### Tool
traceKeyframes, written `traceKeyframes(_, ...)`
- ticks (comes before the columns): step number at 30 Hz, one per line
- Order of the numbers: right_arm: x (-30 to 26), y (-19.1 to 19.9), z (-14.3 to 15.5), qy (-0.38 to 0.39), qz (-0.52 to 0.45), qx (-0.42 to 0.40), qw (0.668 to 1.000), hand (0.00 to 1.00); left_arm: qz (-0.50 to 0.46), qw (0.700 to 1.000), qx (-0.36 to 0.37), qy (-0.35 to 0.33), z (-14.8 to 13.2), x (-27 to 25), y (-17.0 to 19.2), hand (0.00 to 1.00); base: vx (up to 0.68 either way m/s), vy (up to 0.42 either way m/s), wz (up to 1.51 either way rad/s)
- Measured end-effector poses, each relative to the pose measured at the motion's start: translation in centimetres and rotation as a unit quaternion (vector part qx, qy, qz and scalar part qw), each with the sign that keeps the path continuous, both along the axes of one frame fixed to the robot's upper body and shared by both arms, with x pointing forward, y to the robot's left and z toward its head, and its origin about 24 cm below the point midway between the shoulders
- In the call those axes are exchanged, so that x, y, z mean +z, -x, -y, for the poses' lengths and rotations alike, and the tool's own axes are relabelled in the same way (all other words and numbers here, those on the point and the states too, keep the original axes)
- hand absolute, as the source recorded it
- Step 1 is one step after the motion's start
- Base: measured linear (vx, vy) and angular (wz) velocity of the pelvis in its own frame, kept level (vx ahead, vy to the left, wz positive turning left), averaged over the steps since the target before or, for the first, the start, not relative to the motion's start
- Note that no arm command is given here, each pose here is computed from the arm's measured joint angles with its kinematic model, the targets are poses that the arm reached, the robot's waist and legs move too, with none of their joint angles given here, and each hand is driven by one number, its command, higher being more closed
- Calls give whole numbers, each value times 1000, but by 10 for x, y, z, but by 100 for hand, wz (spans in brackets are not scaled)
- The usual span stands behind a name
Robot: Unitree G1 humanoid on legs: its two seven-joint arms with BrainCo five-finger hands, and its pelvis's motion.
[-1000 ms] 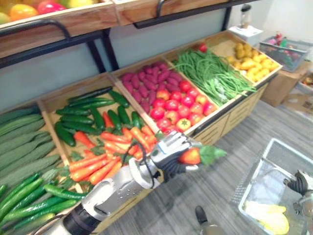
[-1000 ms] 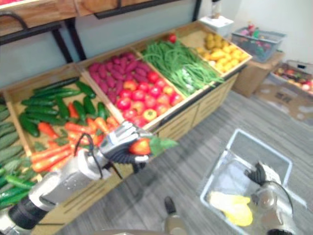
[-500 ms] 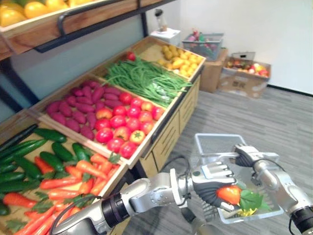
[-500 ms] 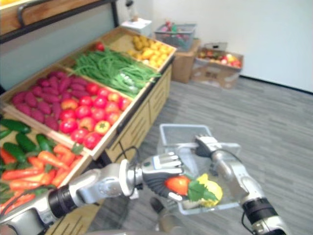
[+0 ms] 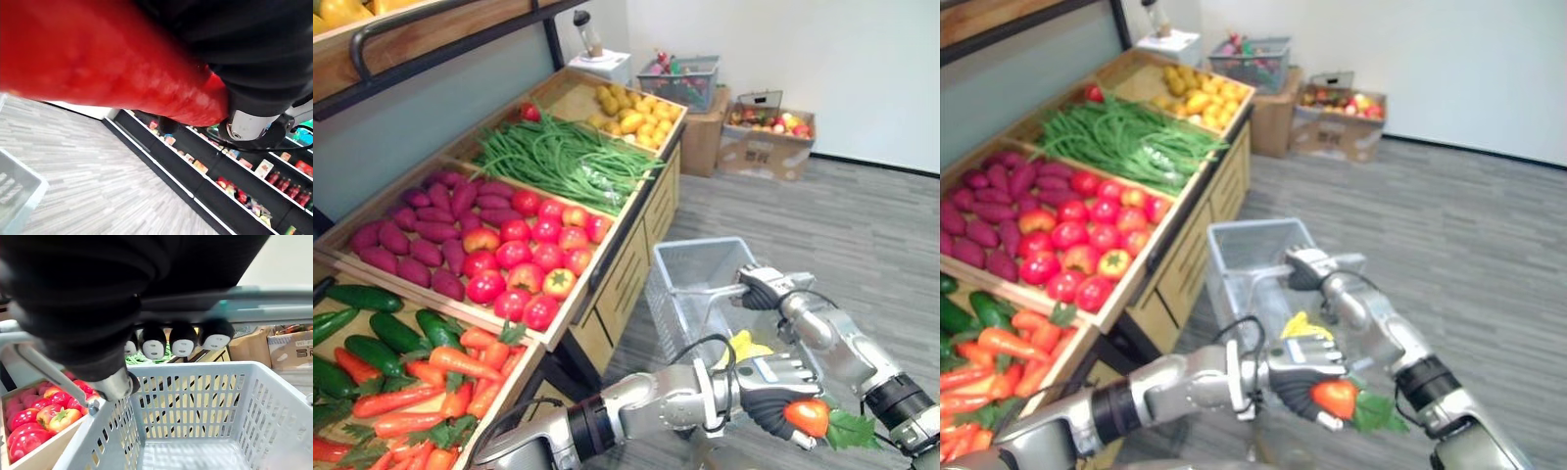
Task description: Pick vegetable in the basket
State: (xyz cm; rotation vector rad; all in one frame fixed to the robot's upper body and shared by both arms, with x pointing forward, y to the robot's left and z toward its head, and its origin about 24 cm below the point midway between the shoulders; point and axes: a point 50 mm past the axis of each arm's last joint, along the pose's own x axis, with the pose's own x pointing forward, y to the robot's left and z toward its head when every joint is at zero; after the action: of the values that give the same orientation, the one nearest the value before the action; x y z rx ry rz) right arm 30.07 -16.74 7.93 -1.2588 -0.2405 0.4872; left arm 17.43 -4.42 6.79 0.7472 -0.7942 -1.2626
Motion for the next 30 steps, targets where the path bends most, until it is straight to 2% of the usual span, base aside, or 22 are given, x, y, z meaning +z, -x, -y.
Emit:
traceKeyframes(10,5,-5,-12,-14,1,7,1000,100,25,996,35,-74,12,-29,-7,100,44,-19,-4)
traceKeyframes(12,6,-5,-15,-19,2,10,1000,100,34,993,69,-94,7,-36,-19,100,29,-16,5)
traceKeyframes(14,6,-5,-20,-28,2,15,999,100,38,980,157,-115,-5,-43,-47,100,46,-24,7)
traceKeyframes(17,4,-4,-22,-31,-6,17,999,100,33,964,235,-117,-15,-46,-68,100,42,-16,11)
traceKeyframes(22,4,-2,-24,-75,-12,2,997,100,22,940,316,-126,-26,-54,-87,100,44,-3,3)
traceKeyframes(23,3,-1,-23,-83,-16,0,996,100,16,934,332,-127,-29,-55,-91,0,35,4,1)
traceKeyframes(30,6,-1,-23,-93,-15,0,996,100,13,916,374,-148,-39,-59,-110,0,25,-3,-3)
